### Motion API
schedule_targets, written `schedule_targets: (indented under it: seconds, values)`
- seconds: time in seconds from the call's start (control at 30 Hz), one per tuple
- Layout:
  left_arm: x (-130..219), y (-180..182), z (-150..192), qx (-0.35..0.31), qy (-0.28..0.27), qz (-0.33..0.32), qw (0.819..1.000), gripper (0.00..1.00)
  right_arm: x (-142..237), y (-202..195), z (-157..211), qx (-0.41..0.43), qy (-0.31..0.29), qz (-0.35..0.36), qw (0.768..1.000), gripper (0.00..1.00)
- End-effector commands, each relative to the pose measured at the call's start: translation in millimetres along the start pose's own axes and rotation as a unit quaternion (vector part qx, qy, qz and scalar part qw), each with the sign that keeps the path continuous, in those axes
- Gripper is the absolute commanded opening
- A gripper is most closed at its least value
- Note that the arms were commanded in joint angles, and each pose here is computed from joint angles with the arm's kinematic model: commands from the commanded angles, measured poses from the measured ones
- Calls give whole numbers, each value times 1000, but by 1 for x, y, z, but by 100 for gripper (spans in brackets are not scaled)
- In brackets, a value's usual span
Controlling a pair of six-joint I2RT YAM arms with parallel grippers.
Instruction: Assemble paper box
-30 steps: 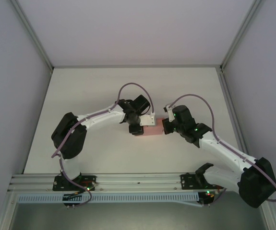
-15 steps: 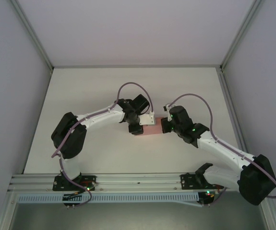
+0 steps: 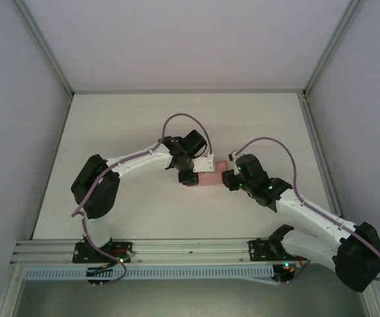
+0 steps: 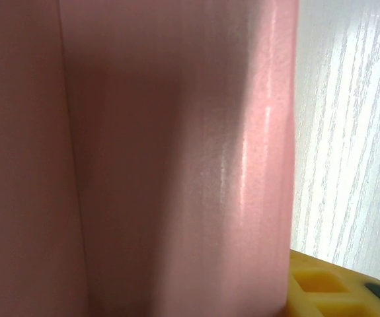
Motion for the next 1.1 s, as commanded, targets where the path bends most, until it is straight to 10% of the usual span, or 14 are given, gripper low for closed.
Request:
schedule_targets:
  seconds: [0.0, 0.43, 1.07]
  values:
    - [-5, -1, -6, -3, -4, 11, 1000, 47, 8, 6, -20, -1, -11, -9, 1000, 34]
    - [-6, -3, -3, -7, 3, 14, 1000, 47, 16, -4, -33, -35, -3, 23, 999, 38]
    - [-4, -4, -5, -14, 4, 16, 1000, 46, -10, -13, -29, -73, 22, 0, 997, 13]
Point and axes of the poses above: each hand's point on the last joint's axis, 136 mm out from that joint toward the fingers, its own x axis back along the fingers, its own y axis along the line the jaws close on, z = x × y, the point moved 2 cm from there along x, back along the fingers, and after that the axes turned 10 degrees about x, right-handed, at the moved point
